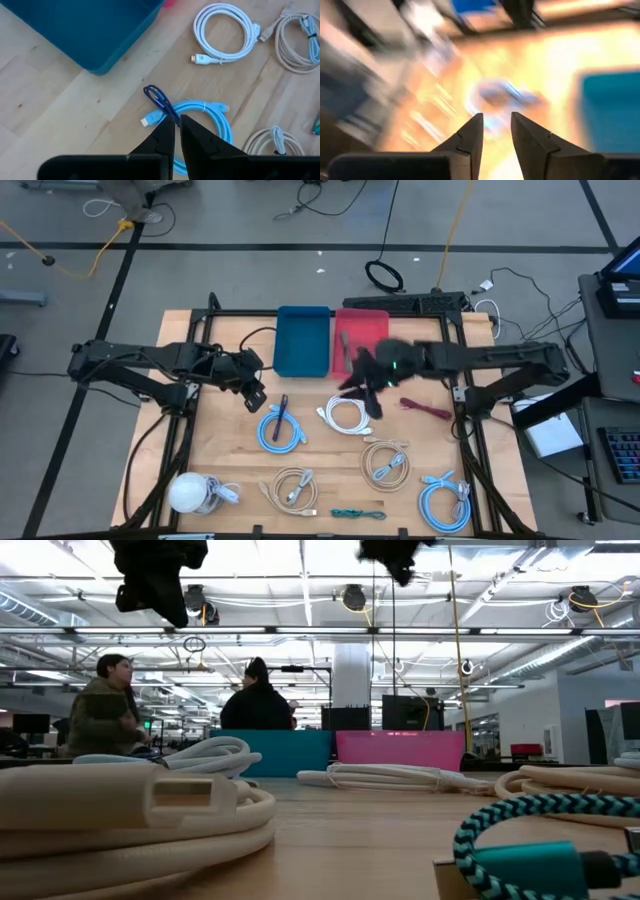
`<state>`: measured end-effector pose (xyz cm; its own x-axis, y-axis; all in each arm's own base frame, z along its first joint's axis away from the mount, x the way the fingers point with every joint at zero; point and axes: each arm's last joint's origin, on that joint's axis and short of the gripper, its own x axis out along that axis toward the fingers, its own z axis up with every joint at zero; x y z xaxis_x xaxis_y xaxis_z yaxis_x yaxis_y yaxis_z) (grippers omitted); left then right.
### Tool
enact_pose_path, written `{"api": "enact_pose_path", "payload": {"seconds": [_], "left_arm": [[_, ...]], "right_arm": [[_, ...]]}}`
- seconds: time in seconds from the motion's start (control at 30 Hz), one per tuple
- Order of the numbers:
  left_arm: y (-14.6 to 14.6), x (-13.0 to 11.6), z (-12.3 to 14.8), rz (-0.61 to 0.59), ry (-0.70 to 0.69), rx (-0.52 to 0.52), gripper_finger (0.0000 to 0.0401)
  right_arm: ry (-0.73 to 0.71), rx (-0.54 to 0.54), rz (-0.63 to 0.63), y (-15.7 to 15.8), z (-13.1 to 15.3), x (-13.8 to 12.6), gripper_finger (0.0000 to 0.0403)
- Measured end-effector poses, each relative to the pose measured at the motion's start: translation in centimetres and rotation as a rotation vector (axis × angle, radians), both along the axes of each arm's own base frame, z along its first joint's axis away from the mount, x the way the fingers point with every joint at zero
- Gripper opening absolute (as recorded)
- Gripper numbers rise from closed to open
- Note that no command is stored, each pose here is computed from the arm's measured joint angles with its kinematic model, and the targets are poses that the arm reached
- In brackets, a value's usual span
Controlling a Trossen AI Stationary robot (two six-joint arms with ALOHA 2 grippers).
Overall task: Pick & Place USB Port
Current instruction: Put the large white charger cable into the blue bin
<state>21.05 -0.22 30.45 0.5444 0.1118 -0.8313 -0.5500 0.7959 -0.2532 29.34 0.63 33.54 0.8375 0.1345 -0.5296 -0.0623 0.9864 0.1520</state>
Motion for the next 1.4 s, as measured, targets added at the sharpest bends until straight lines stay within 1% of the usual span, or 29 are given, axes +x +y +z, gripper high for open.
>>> {"api": "enact_pose_path", "payload": {"seconds": [0.07,0.1,0.17,0.23,0.3,0.4,0.53,0.6,0.73,0.8,0.87,0.97,1.07,1.13,1.2,1.27,1.4], "left_arm": [[0.1,0.0,0.0,-0.001,0.000,0.004,0.0031],[0.2,0.0,0.0,0.002,-0.002,0.003,0.0031],[0.3,0.1,0.0,0.009,-0.006,0.004,0.0031],[0.5,0.1,0.0,0.019,-0.008,0.005,0.0031],[0.8,0.1,0.0,0.024,-0.007,0.009,0.0031],[1.1,0.1,0.0,0.036,-0.006,0.011,0.0031],[1.2,0.1,0.1,0.053,-0.009,0.005,0.0031],[1.1,0.1,0.1,0.055,-0.010,0.000,0.0031],[0.6,0.1,0.1,0.054,-0.015,-0.012,0.0031],[0.3,0.1,0.1,0.056,-0.019,-0.023,0.0031],[-0.1,0.4,0.3,0.038,-0.056,-0.027,0.0031],[-1.2,1.8,1.1,-0.062,-0.201,-0.045,0.0031],[-2.3,3.3,1.4,-0.158,-0.307,-0.061,0.0031],[-2.7,4.2,1.5,-0.192,-0.359,-0.069,0.0031],[-2.9,4.8,1.1,-0.203,-0.359,-0.079,0.0031],[-3.1,5.4,0.7,-0.221,-0.355,-0.097,0.0031],[-3.2,5.9,0.4,-0.224,-0.353,-0.107,0.0033]], "right_arm": [[0.111,-0.179,-0.044,1.3,-0.9,-0.8,0.0078],[0.164,-0.246,-0.045,1.9,-1.3,-1.2,0.0074],[0.240,-0.310,0.014,3.0,-2.0,-1.8,0.0066],[0.261,-0.307,0.088,3.9,-2.8,-1.6,0.0060],[0.293,-0.296,0.142,4.6,-4.4,-1.3,0.0057],[0.335,-0.301,0.155,5.1,-7.0,-0.6,0.0065],[0.362,-0.295,0.150,5.2,-10.1,0.6,0.0097],[0.348,-0.262,0.150,5.3,-11.5,1.4,0.0118],[0.398,-0.210,0.166,5.3,-14.0,2.2,0.0161],[0.451,-0.193,0.185,5.3,-15.0,2.1,0.0180],[0.456,-0.182,0.173,5.4,-15.3,2.2,0.0196],[0.443,-0.178,0.163,5.5,-15.0,2.2,0.0211],[0.410,-0.221,0.116,5.4,-14.9,2.5,0.0217],[0.402,-0.227,0.106,5.4,-15.1,2.6,0.0216],[0.390,-0.213,0.091,5.5,-15.7,3.2,0.0214],[0.423,-0.202,0.089,5.6,-16.7,3.4,0.0213],[0.442,-0.136,0.100,6.2,-18.1,4.0,0.0215]]}}
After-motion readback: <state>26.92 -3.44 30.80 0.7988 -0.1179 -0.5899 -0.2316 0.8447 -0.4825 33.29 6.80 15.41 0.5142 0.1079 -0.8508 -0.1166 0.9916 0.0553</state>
